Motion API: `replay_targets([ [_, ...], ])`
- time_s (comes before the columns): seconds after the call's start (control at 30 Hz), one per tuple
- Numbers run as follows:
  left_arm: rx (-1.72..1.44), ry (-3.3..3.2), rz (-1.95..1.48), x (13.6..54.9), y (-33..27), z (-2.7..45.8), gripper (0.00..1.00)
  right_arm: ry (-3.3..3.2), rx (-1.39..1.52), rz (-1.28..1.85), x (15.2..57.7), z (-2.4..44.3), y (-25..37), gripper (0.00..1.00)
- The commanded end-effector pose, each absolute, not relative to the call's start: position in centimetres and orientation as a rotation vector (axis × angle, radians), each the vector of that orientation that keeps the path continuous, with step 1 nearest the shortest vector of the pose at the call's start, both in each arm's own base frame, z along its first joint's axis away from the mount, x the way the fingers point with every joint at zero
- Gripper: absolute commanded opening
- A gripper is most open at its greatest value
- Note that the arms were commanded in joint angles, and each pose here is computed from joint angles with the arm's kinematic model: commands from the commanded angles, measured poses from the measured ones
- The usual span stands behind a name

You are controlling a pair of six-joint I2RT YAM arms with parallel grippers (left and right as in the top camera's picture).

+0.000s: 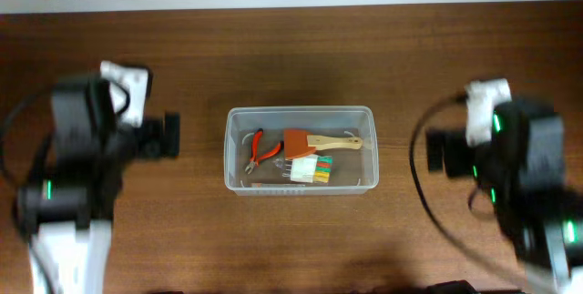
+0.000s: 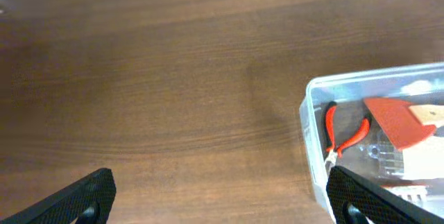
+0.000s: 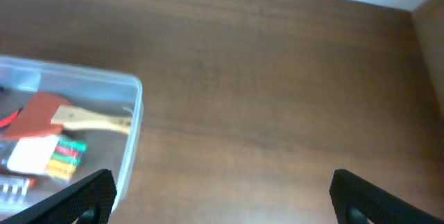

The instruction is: Pack container

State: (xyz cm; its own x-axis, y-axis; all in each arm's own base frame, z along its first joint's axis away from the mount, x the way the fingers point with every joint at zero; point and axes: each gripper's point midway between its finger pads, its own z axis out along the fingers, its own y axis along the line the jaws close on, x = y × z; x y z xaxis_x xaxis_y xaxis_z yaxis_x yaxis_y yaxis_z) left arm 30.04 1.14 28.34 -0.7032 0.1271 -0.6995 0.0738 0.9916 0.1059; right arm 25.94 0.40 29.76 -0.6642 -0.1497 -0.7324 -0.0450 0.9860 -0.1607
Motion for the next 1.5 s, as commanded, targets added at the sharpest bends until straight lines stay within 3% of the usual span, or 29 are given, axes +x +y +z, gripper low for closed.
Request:
replay_targets([
  [0.0, 0.042, 2.326, 0.18, 27.1, 2.6, 26.6, 0.99, 2.284, -0.071, -0.175, 23.5, 27.4, -0.5, 0.99],
  [0.23, -0.014, 2.165, 0.268, 23.7, 3.8, 23.4, 0.99, 2.269, -0.07, -0.162, 20.1, 22.8, -0.7, 0.99],
  [0.57, -0.04, 2.161, 0.315, 22.9, 4.5, 21.8, 0.99, 2.359, -0.085, -0.175, 19.8, 18.4, -0.8, 0.99],
  [1.23, -0.039, 2.163, 0.315, 23.0, 4.5, 21.7, 0.99, 2.371, -0.083, -0.178, 19.7, 18.0, -0.8, 0.99],
  [1.47, -0.039, 2.163, 0.315, 23.0, 4.5, 21.7, 0.99, 2.271, 0.108, -0.083, 19.6, 19.6, -1.3, 0.98],
])
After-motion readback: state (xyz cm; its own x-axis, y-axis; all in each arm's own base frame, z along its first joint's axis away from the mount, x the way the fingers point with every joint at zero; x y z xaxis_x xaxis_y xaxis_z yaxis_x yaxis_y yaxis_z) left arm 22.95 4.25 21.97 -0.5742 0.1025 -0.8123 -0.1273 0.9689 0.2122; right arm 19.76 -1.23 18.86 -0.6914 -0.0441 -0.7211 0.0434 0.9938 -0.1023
